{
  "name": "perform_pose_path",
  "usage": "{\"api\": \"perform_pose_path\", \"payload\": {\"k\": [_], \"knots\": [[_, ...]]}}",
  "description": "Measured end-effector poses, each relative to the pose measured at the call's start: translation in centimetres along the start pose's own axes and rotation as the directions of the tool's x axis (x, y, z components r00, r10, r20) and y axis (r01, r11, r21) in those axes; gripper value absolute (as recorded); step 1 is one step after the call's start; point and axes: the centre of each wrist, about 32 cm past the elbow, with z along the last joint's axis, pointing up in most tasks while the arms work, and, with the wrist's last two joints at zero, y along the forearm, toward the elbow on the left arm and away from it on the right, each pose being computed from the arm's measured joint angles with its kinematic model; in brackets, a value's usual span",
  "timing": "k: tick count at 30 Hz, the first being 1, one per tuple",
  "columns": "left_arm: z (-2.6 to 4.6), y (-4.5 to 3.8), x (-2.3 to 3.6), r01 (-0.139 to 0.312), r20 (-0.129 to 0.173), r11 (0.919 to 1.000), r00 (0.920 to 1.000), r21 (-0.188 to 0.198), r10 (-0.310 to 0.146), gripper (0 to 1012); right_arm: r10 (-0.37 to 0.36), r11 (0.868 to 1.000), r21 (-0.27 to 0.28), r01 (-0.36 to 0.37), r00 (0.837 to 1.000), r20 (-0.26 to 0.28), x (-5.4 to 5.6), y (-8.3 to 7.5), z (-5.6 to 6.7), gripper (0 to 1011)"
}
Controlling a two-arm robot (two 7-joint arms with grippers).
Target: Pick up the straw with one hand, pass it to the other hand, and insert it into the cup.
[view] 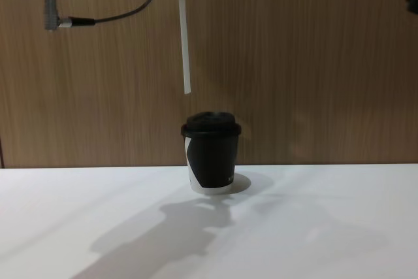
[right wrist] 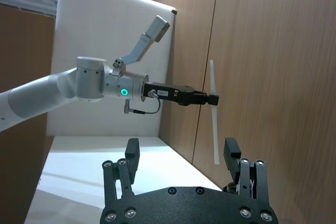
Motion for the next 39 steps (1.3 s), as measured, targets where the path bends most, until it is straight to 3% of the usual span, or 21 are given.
{"api": "perform_pose_path", "payload": {"k": [16,39], "knots": [[-0.34,-1.10,0.16,0.004,-0.007,0.9998,1.0000,0.019,-0.004,2,0.000,1.000,0.000,0.000,1.000,0.000,0.0,0.0,0.0,1001],[-1.86,-3.59,-0.05,0.016,0.008,0.9990,0.9998,0.042,-0.016,3,0.000,1.000,0.000,0.000,1.000,0.000,0.0,0.0,0.0,1001]]}}
